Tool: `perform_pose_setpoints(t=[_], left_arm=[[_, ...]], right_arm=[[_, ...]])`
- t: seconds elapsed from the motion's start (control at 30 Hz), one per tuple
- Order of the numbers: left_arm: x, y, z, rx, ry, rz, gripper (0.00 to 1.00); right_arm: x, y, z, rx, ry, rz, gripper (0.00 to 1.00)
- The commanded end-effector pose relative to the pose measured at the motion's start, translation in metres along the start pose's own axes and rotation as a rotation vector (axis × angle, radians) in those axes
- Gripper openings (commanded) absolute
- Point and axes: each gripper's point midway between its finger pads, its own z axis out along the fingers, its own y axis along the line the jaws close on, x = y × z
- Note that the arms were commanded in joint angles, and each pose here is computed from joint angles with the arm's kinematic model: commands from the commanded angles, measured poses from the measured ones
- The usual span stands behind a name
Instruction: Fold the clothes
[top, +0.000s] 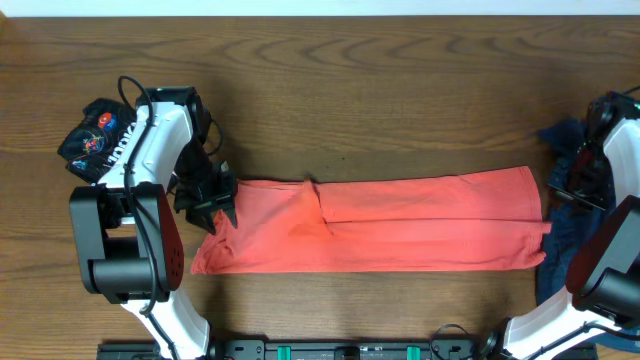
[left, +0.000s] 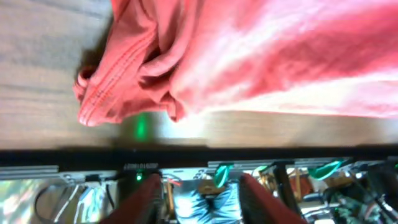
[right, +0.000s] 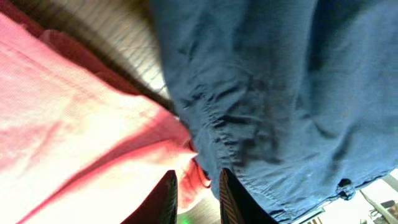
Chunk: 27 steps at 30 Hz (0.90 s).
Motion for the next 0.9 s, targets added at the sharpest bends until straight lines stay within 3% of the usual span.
perform_pose_setpoints(t=[0.0,0.3,0.37,0.47,0.57,0.87], left_arm=[[0.000,0.004,-0.004,-0.001,-0.007,0.020,0.44],[-0.033,-0.040,-0.026,0.204,-0.221,0.089,0.44],[-0.039,-0.051,-0.026,0.211,-0.254,0.125,0.45],[-0.044,-0.062,-0.023,0.187,-0.281,0.174,0.54],[-0.042,-0.071,-0.019,0.176,-0.279,0.202,0.54],[-0.050,-0.115,-0.012,0.168,-0.352,0.262,0.54]], right_arm=[[0.000,-0.007,0.002,0.011,0.006,0.021,0.22],[0.007,0.027,0.005,-0.180,0.036,-0.086,0.25],[0.008,0.028,0.010,-0.179,0.040,-0.086,0.32],[0.011,0.028,0.020,-0.178,0.044,-0.085,0.50],[0.017,0.030,0.032,-0.183,0.056,-0.088,0.64],[0.020,0.041,0.040,-0.242,0.057,-0.106,0.65]])
